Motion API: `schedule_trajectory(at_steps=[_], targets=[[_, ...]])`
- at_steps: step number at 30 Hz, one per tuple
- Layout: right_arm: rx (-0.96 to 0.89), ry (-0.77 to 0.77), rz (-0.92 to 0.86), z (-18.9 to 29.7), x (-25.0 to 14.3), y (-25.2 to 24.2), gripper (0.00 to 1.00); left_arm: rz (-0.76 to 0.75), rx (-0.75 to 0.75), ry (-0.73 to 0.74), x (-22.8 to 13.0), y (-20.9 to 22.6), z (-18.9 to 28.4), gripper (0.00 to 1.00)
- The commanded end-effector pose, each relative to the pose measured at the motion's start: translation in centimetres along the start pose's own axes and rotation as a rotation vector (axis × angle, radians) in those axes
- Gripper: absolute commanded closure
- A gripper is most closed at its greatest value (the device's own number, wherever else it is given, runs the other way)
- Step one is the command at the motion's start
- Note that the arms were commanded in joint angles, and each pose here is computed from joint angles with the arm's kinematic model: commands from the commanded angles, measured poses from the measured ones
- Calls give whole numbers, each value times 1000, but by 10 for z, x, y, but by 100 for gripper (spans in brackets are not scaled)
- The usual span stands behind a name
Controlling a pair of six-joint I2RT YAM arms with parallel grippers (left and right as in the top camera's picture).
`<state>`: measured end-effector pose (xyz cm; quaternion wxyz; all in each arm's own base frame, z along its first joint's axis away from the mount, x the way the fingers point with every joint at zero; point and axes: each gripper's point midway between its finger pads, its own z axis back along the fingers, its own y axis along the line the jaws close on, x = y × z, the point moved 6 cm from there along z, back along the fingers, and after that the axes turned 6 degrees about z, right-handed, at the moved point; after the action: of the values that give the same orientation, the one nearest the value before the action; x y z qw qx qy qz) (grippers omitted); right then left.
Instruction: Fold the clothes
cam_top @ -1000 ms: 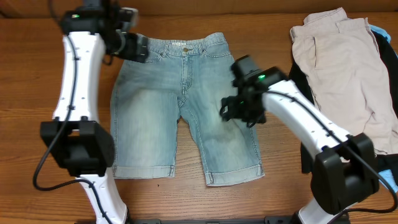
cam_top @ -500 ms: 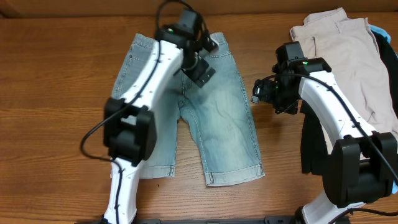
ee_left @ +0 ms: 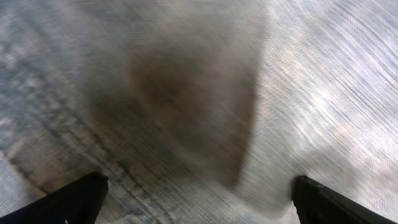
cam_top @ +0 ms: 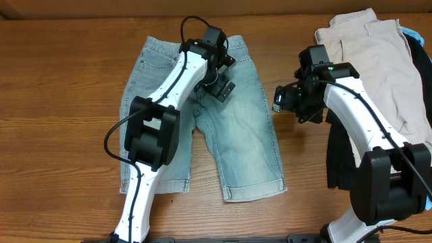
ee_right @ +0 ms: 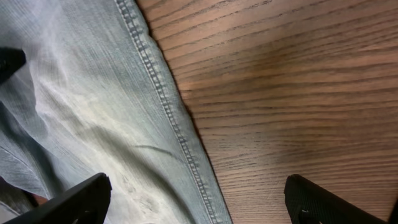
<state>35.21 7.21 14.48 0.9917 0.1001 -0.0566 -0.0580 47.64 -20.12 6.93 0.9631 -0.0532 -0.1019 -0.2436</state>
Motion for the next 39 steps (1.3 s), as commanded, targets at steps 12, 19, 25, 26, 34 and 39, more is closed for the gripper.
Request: schedule_trajectory(at_steps=[12,19,25,26,34,39], targets=[[39,-54,18,15,7,8,10,880,133,232,-113,202,-22,0],[97,-49,74,9,5,31,18,1168,-99,273,-176,259,1,0],[115,27,235,-20,-16,76,22,1158,-163,264,-187,273,25,0],[114,48,266,-27,-22,84,23,1143,-161,254,-184,274,31,0],[145,186,466,-71,-61,127,27,1014,-84,69,-132,273,119,0],[154,191,553,-86,-69,142,27,937,44,-94,-106,264,191,0]])
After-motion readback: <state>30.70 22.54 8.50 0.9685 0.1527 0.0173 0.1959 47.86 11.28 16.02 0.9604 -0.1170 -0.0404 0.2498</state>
